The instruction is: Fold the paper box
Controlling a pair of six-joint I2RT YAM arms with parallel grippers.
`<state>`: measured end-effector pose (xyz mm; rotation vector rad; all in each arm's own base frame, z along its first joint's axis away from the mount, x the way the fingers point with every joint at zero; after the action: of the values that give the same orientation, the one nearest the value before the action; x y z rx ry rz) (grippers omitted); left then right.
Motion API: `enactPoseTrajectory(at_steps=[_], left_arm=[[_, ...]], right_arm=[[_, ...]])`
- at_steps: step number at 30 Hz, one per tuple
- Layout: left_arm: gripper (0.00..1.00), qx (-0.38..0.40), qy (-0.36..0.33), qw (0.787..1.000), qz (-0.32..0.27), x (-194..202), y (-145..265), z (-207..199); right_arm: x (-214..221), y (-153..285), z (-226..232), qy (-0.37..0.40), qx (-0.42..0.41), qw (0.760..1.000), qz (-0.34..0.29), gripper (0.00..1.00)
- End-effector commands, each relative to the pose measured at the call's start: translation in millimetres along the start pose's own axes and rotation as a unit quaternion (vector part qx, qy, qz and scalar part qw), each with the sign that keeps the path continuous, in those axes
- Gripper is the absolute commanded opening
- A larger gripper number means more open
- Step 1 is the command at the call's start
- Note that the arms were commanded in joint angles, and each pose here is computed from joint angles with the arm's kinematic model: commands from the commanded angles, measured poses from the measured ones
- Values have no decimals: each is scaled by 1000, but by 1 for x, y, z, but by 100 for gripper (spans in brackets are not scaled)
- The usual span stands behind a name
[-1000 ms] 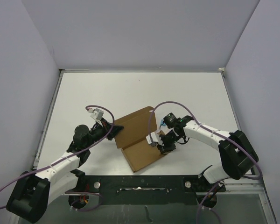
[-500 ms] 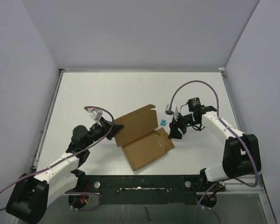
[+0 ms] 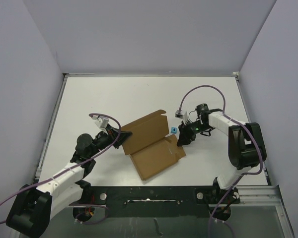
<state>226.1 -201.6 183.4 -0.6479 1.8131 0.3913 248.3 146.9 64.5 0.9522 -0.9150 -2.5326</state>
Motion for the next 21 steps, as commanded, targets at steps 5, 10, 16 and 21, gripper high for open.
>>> enactPoseTrajectory(at_steps=[5,10,16,21], left_arm=[[0,29,-35,997,-56,-39,-7,-15],[0,33,-47,997,-58,-48,-15,-17],[0,54,-90,993,-56,-63,-37,-22],[0,75,-132,986,-62,-71,-54,-21]], right_arm=[[-25,3,7,15,7,1000,-18,6],[-48,25,12,55,61,995,-61,0],[-72,50,9,125,164,971,-120,0],[-81,48,5,184,252,934,-172,0]])
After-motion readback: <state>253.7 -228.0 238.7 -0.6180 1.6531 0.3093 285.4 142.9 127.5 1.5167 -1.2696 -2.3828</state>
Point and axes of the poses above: each gripper's point midway between its finger pads, its own y axis back along the fingers, its own z axis along the line the jaws close on, x = y × z, the point moved 2 cm from there along y, back along the fingers, and after that the axes turned 10 degrees about -y, right-handed, at the moved point
